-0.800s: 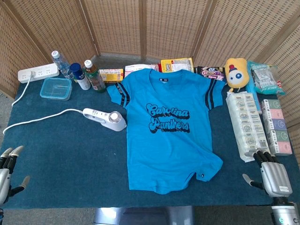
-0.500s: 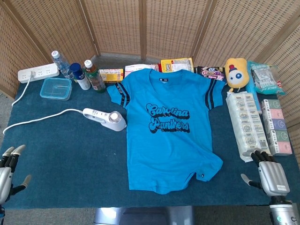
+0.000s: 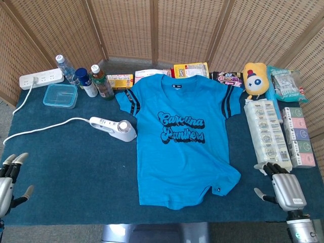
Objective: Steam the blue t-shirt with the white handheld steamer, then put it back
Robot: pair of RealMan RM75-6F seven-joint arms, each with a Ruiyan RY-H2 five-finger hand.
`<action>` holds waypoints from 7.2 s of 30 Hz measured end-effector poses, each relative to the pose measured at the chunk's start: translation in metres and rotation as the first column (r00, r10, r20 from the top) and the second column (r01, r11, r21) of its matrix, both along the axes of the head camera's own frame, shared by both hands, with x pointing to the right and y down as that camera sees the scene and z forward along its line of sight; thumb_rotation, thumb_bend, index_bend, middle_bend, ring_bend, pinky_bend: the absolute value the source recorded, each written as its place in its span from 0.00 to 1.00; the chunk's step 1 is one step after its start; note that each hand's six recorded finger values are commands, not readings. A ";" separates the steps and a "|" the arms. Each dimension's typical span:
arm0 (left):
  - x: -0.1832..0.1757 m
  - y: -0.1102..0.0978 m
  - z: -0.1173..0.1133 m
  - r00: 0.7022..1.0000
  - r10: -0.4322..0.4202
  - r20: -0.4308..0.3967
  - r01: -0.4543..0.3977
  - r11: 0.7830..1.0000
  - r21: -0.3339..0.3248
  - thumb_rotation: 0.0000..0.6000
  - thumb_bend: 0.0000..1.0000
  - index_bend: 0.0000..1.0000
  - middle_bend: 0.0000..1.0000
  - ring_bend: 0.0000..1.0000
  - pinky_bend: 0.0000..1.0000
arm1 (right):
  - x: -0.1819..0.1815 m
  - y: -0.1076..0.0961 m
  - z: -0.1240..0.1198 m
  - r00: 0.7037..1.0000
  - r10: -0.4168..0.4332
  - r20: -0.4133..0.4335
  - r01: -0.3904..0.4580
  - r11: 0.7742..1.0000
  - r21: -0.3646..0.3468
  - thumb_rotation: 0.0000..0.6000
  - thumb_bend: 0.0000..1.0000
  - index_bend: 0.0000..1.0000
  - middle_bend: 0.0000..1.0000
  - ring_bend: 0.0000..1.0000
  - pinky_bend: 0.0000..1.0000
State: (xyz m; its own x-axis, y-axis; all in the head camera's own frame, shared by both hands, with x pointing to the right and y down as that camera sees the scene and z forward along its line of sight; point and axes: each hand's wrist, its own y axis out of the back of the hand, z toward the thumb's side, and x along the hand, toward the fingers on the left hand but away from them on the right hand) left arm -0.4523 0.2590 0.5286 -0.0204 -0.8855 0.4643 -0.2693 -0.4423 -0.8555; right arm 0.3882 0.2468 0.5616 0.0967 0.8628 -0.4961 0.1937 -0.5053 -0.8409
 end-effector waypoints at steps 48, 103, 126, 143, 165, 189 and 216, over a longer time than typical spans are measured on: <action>0.052 -0.074 0.027 0.983 0.180 -0.028 -0.181 0.982 -0.046 1.00 0.32 0.05 0.14 0.03 0.19 | -0.071 0.000 0.090 0.909 -0.415 -0.042 0.399 0.894 -0.205 1.00 0.34 0.38 0.33 0.27 0.33; 0.058 -0.132 0.071 0.966 0.255 0.033 -0.252 0.966 -0.062 1.00 0.31 0.05 0.16 0.05 0.19 | -0.082 -0.006 0.103 0.931 -0.365 0.027 0.365 0.924 -0.110 1.00 0.51 0.65 0.63 0.68 0.84; 0.132 -0.176 0.162 0.934 0.356 0.022 -0.355 0.934 -0.042 1.00 0.32 0.05 0.17 0.06 0.19 | -0.069 -0.014 0.098 0.940 -0.340 0.002 0.338 0.935 -0.109 1.00 0.51 0.66 0.64 0.70 0.84; 0.175 -0.210 0.200 0.918 0.393 0.053 -0.390 0.919 -0.056 1.00 0.32 0.05 0.18 0.08 0.19 | -0.065 -0.020 0.099 0.947 -0.321 -0.004 0.319 0.941 -0.112 1.00 0.51 0.67 0.64 0.70 0.84; 0.206 -0.231 0.222 0.895 0.434 0.100 -0.417 0.895 -0.156 1.00 0.42 0.23 0.31 0.25 0.36 | -0.061 -0.024 0.098 0.953 -0.302 -0.013 0.299 0.948 -0.114 1.00 0.51 0.68 0.65 0.71 0.85; 0.205 -0.230 0.228 0.898 0.429 0.099 -0.416 0.900 -0.129 1.00 0.49 0.71 0.74 0.65 0.68 | -0.055 -0.032 0.091 0.965 -0.264 0.003 0.263 0.960 -0.101 1.00 0.51 0.69 0.65 0.71 0.85; 0.180 -0.202 0.172 0.945 0.271 -0.186 -0.289 0.954 -0.082 1.00 0.48 0.78 0.80 0.73 0.73 | -0.058 -0.025 0.090 0.964 -0.263 0.024 0.264 0.957 -0.120 1.00 0.51 0.69 0.66 0.71 0.86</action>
State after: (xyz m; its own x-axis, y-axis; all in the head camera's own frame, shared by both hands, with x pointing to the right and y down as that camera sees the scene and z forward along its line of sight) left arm -0.2726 0.0571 0.7009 0.3090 -0.7891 0.5310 -0.2592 -0.6070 -0.7512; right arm 0.3303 0.2216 0.6519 0.3172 0.7395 -0.5937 0.0464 -0.6374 -0.7692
